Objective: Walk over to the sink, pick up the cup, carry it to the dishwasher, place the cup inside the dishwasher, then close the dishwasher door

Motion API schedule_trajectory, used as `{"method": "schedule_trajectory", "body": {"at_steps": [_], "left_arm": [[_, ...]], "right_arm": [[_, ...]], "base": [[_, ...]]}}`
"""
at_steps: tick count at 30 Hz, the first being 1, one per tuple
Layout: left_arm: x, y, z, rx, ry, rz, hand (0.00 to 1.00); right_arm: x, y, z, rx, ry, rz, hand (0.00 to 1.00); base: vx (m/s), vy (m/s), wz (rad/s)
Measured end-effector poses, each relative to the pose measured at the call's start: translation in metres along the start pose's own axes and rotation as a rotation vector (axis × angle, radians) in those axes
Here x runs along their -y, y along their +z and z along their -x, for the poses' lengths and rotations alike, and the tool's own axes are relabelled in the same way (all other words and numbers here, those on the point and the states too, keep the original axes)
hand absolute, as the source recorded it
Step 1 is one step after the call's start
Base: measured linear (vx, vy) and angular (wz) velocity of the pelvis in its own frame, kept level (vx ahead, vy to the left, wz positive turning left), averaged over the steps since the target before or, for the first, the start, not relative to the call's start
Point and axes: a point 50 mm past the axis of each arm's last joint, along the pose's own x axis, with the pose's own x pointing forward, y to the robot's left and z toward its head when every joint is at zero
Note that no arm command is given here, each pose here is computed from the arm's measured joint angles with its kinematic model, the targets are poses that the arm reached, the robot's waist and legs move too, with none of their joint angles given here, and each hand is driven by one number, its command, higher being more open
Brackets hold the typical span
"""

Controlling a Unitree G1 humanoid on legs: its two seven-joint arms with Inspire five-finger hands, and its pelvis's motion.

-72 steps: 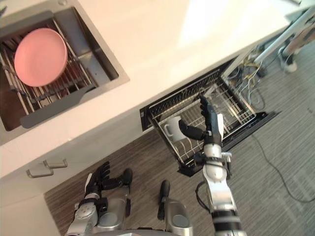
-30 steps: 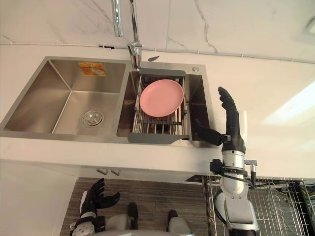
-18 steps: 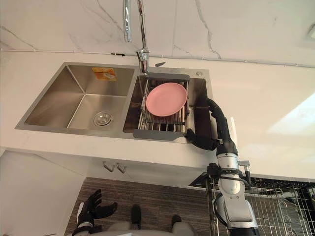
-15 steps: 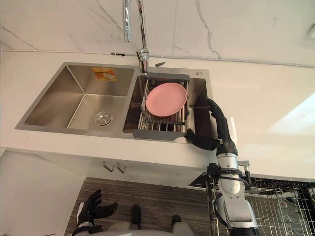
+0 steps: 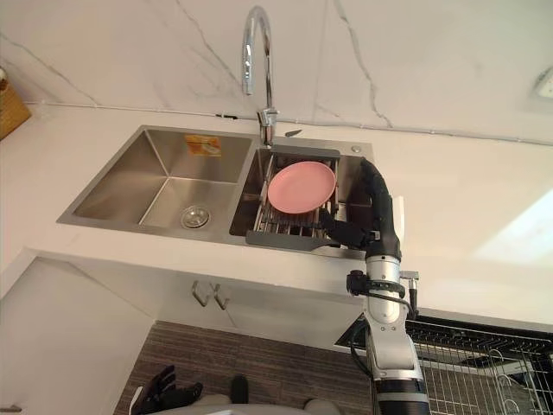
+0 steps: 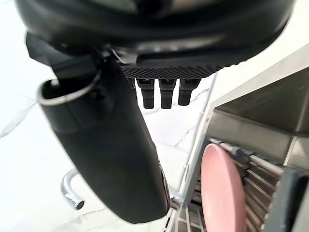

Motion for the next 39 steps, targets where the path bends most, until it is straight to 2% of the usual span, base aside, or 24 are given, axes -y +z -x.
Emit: {"method": "schedule_trajectory", "body": {"at_steps": [10,23,39], "left_arm": [[-0.015,0.0,-0.001,-0.005,0.044,0.004,0.9],[-0.011,0.019,-0.005,0.079,0.045,0.053,0.9],[-0.007,0.021,-0.004,0.087,0.038,0.066,0.9]], "right_arm": [[-0.002,-0.012,-0.027,0.017,0.17,0.263,0.9],[0.002,-0.006,-0.054,0.074,0.216,0.615,0.9],[0.003,-0.007,-0.066,0.098,0.255,0.81,0.9]], "base": [[0.04,0.002,0.06],[0.04,-0.011,0.01],[-0.03,0.005,0.01]]}}
